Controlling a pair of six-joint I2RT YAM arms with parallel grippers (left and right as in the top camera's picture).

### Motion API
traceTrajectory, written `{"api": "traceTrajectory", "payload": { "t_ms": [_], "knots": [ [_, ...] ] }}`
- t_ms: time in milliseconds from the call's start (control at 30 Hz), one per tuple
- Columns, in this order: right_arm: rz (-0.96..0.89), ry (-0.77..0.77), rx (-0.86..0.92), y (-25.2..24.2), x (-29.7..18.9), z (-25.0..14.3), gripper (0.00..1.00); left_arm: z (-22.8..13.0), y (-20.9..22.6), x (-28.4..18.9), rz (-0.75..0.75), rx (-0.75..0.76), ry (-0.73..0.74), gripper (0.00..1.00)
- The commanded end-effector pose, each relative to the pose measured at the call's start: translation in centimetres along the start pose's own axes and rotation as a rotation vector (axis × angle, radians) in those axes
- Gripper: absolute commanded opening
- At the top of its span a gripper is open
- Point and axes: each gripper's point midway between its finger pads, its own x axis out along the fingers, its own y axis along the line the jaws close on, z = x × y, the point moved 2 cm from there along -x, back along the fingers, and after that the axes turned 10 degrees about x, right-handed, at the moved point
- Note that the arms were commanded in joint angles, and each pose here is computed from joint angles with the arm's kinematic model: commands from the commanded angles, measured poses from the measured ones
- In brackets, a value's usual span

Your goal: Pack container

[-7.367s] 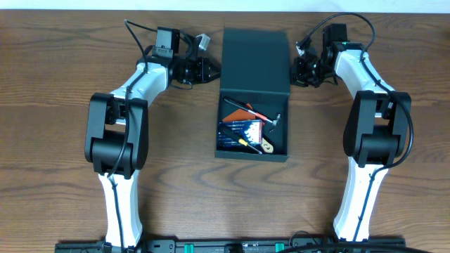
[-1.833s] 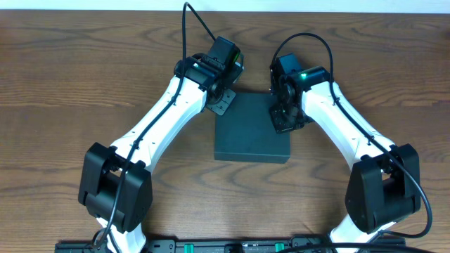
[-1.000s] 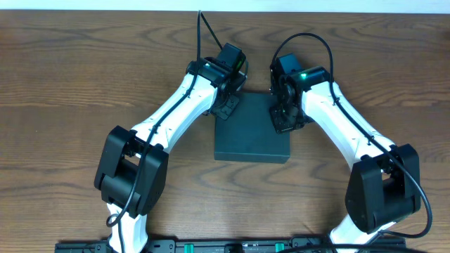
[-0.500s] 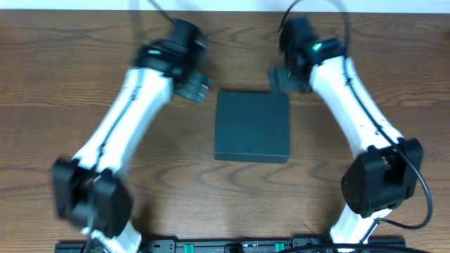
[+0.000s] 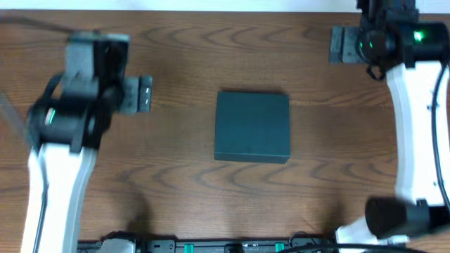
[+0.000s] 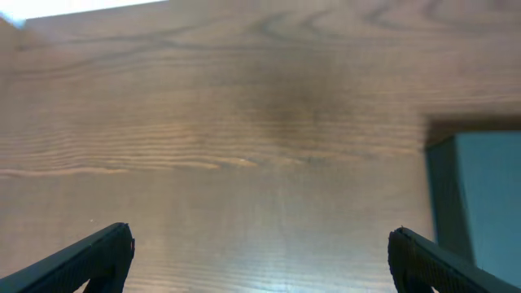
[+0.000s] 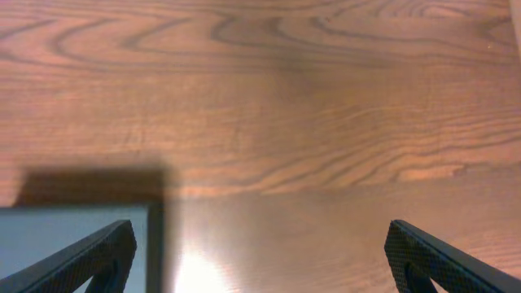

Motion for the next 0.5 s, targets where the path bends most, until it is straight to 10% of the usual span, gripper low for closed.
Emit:
{"api": "traceTrajectory", "payload": {
  "t_ms": [0, 467],
  "knots": [
    [0.032, -0.04, 0.015, -0.3, -2.9, -2.9, 0.99, -2.2, -0.4, -2.2, -0.002, -0.033, -0.074, 0.99],
    [0.178, -0.398, 0.088, -3.6, -6.8, -16.9, 0.99, -10.9, -3.0, -1.3, -0.017, -0.046, -0.256, 0.99]
  ]
}}
